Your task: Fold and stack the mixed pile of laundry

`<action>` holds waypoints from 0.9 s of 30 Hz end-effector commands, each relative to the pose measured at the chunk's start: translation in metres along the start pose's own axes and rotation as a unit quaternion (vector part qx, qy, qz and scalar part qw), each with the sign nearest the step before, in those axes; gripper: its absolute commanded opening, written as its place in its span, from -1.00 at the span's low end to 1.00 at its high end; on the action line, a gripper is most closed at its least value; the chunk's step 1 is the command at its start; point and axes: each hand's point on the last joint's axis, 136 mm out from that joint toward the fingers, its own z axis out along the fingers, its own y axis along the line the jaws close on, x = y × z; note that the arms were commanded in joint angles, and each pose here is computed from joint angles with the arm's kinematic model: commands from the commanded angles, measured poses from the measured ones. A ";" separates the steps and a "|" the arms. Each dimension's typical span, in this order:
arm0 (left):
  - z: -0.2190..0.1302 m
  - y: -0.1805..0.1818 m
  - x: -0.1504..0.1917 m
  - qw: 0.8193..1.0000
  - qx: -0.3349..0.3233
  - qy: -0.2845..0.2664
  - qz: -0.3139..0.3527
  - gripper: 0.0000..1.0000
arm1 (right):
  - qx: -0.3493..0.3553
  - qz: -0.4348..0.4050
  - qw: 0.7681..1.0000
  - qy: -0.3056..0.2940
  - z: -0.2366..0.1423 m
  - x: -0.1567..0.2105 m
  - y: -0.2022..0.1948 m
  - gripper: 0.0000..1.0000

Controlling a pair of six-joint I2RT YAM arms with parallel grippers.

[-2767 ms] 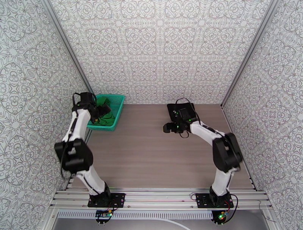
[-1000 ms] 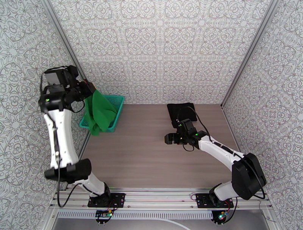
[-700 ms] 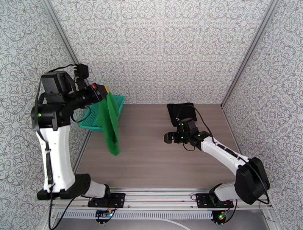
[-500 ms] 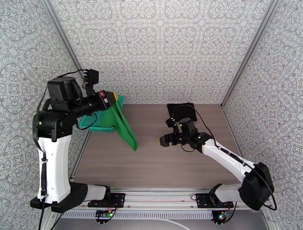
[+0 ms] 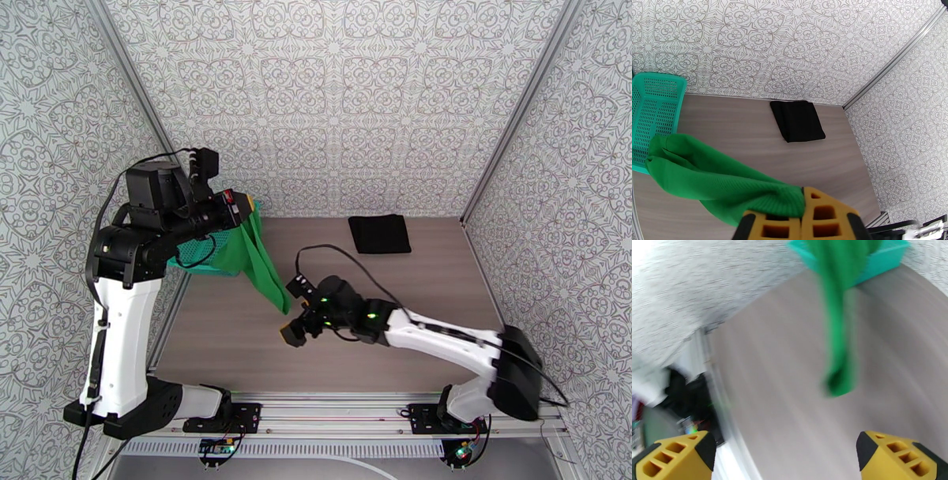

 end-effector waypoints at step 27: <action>-0.062 0.013 -0.052 0.993 -0.042 -0.113 0.008 -1.00 | 0.147 -0.012 0.973 -0.176 -0.034 -0.150 -0.033 -1.00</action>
